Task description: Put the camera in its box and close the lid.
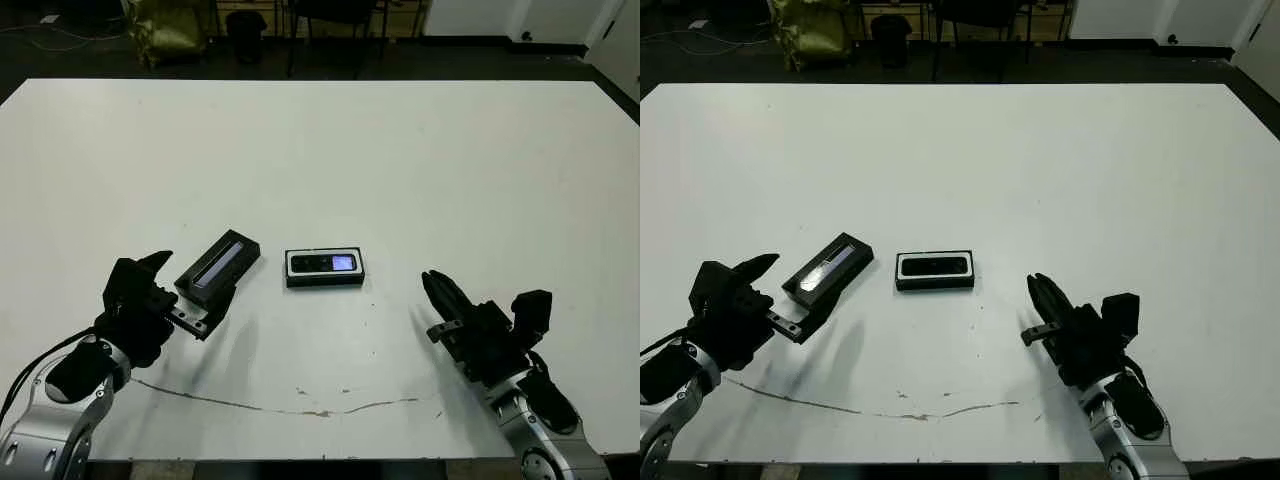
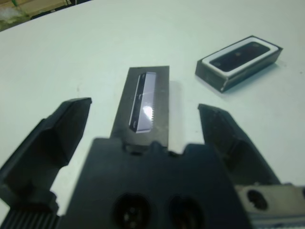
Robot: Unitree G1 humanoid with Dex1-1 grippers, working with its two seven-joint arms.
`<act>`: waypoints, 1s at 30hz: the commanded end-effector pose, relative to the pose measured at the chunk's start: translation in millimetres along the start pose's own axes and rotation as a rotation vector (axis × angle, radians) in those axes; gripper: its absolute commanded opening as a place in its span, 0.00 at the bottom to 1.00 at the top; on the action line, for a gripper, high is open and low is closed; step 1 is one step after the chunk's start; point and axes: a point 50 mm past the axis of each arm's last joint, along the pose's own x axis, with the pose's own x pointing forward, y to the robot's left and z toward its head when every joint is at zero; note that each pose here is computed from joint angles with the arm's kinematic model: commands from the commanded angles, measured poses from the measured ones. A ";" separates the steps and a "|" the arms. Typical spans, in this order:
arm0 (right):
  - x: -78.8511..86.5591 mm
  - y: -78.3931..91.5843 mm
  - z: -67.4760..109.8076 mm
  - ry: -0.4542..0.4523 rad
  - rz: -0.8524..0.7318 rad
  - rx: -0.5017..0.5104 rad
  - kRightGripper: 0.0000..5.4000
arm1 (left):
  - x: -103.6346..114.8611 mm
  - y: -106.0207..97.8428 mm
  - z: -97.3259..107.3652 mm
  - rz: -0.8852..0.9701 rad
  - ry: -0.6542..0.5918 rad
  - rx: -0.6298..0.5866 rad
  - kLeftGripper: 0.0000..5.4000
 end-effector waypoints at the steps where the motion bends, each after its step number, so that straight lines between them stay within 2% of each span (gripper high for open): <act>1: -2.2 -1.8 -3.0 0.031 -0.012 0.001 0.00 | -0.2 4.2 -7.5 -0.007 0.052 0.001 1.00; 22: -2.5 -1.1 -4.6 0.029 -0.001 -0.023 0.00 | 4.9 5.2 -20.3 0.009 0.128 0.015 1.00; 30: -2.6 -1.7 -5.0 0.022 0.006 0.010 0.00 | 6.6 3.7 -23.3 -0.008 0.133 0.019 1.00</act>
